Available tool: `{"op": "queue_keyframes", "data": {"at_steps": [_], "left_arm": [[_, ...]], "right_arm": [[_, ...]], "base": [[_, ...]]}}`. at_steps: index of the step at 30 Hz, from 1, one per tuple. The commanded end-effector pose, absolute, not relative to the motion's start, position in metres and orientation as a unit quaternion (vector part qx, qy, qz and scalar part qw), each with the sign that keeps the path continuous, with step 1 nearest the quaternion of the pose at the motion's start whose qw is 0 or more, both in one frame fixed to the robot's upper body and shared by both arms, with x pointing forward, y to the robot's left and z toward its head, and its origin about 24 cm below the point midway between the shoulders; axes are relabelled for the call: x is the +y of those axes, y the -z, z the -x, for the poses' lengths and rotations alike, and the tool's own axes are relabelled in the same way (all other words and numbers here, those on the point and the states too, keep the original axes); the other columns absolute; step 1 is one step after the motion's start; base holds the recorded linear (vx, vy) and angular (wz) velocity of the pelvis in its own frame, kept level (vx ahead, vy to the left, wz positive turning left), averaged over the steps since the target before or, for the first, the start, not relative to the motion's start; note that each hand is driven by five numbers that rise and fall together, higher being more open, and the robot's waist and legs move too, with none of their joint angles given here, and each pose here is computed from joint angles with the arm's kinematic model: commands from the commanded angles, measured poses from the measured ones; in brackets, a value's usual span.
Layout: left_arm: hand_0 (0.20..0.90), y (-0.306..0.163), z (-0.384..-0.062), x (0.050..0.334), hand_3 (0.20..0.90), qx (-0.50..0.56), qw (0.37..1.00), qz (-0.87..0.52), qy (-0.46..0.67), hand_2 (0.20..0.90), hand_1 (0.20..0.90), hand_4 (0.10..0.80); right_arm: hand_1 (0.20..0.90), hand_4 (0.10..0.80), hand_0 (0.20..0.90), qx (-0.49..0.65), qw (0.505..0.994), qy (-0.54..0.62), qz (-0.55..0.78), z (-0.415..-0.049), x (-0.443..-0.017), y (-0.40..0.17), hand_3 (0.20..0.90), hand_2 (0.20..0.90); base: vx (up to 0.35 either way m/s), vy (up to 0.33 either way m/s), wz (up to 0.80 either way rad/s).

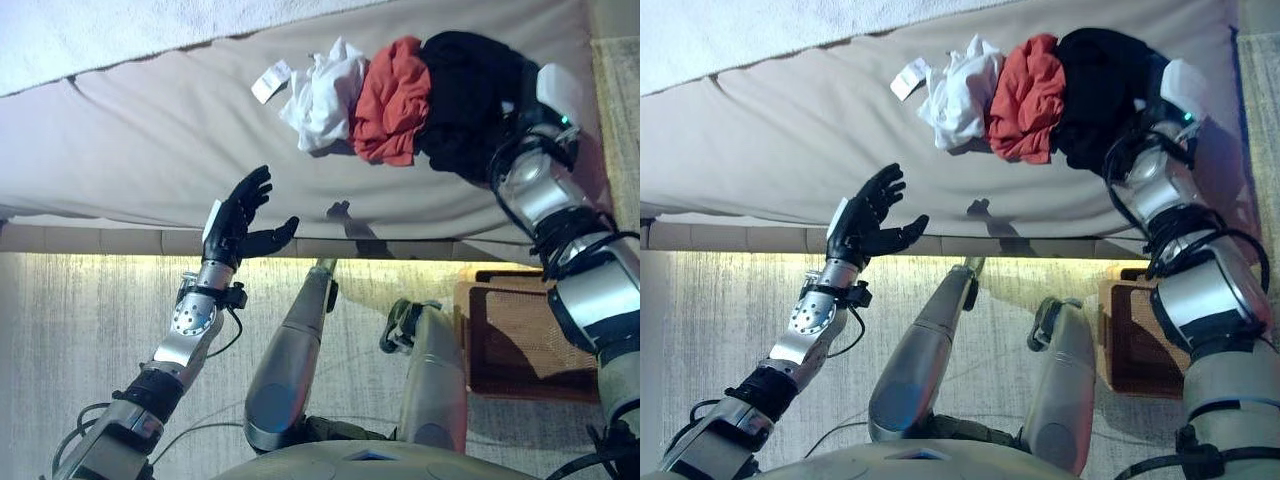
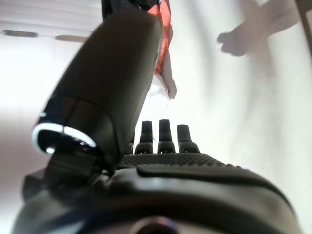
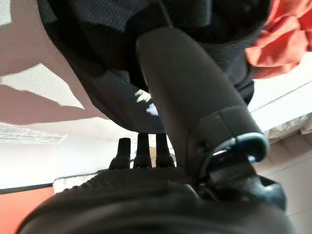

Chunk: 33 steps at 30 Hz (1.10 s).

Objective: Pick up the clothes from the bed and place them into the basket

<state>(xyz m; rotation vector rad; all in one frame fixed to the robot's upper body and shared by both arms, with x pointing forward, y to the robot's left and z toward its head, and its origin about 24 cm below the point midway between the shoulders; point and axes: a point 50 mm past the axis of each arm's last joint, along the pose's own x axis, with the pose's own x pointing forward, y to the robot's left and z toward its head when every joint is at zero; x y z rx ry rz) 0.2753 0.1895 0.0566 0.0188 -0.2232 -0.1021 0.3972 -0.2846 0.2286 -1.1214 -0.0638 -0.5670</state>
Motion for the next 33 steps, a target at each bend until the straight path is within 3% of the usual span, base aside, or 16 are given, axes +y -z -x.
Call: {"op": "queue_keyframes", "data": {"at_steps": [1,12,13,14,15,33], "left_arm": [[0.900,-0.095,-0.267,0.201,0.900,-0.218,0.975,0.039,0.028,0.900,0.900,0.800],[0.900,-0.109,-0.259,0.210,0.900,-0.247,0.967,0.051,0.024,0.900,0.900,0.800],[0.900,-0.109,-0.258,0.212,0.900,-0.246,0.968,0.051,0.023,0.900,0.900,0.800],[0.900,-0.110,-0.257,0.216,0.900,-0.247,0.967,0.054,0.021,0.900,0.900,0.800],[0.900,-0.111,-0.257,0.218,0.900,-0.248,0.967,0.054,0.020,0.900,0.900,0.800],[0.900,-0.101,-0.246,0.221,0.900,-0.233,0.971,0.048,0.022,0.900,0.900,0.800]], "right_arm": [[0.900,0.800,0.900,-0.059,0.775,0.299,0.553,-0.393,-0.294,-0.290,0.900,0.900],[0.900,0.800,0.900,0.011,0.800,0.280,0.531,-0.388,-0.312,-0.316,0.900,0.900],[0.669,0.531,0.669,0.010,0.807,0.276,0.522,-0.388,-0.313,-0.317,0.631,0.669],[0.528,0.366,0.528,0.008,0.814,0.270,0.515,-0.387,-0.314,-0.318,0.466,0.528],[0.300,0.100,0.300,0.010,0.817,0.268,0.510,-0.387,-0.314,-0.317,0.200,0.300],[0.300,0.100,0.300,-0.036,0.817,0.306,0.487,-0.378,-0.329,-0.318,0.200,0.300]], "base": [[-0.040,-0.008,0.06],[-0.041,-0.017,0.07],[-0.020,-0.037,-0.08],[-0.010,-0.035,-0.02],[0.000,-0.039,0.24],[0.041,0.016,-0.02]]}}
